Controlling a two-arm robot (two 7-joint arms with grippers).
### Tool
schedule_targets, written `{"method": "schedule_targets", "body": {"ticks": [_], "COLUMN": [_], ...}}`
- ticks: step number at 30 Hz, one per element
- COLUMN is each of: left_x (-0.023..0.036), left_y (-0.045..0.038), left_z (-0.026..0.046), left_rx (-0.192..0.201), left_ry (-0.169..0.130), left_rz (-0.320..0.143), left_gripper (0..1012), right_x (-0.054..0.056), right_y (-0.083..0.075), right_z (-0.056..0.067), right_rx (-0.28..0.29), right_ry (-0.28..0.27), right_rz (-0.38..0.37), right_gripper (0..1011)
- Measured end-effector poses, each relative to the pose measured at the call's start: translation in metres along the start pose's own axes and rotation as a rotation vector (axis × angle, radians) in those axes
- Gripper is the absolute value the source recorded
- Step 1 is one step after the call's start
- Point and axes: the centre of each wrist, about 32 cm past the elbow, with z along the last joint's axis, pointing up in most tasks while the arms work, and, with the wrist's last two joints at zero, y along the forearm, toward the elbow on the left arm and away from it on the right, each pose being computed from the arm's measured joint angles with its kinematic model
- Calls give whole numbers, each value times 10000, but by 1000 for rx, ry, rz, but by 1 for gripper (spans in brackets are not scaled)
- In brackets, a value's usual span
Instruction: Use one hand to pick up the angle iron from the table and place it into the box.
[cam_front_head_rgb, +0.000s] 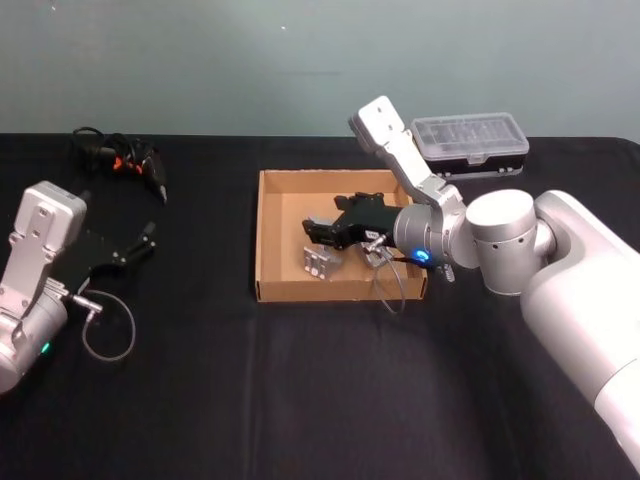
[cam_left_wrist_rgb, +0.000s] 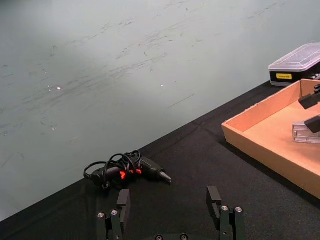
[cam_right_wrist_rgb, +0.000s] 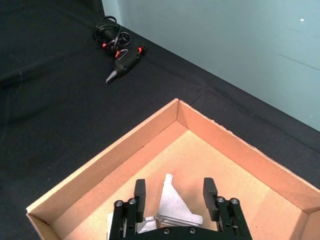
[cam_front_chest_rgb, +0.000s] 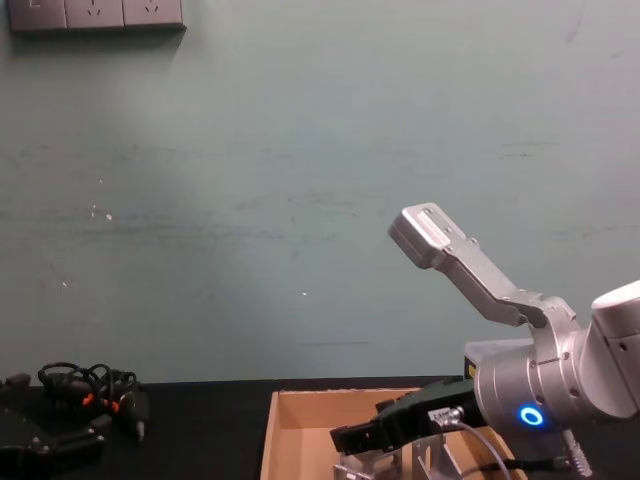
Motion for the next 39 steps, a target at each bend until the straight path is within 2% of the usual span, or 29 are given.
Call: {"method": "schedule_targets", "body": {"ticks": [8, 12, 20, 29, 33, 39], "left_x": [0, 0, 0, 0, 0, 0], "left_y": [0, 0, 0, 0, 0, 0], "left_z": [0, 0, 0, 0, 0, 0], "left_rx": [0, 0, 0, 0, 0, 0], "left_ry": [0, 0, 0, 0, 0, 0], "left_rz": [0, 0, 0, 0, 0, 0], "left_gripper": [1000, 1000, 1000, 1000, 1000, 1000], "right_x": [-11, -26, -132, -282, -324, -332], "right_y": [-71, -127, -302, -660, -888, -1151], "right_z": [-7, -8, -53, -183, -311, -487], "right_rx": [55, 98, 208, 338, 383, 409], "right_ry": [-8, -13, -39, -95, -117, -128], "right_rz": [-41, -65, -108, -180, -245, -320], "right_gripper": [944, 1000, 1000, 1000, 1000, 1000]}}
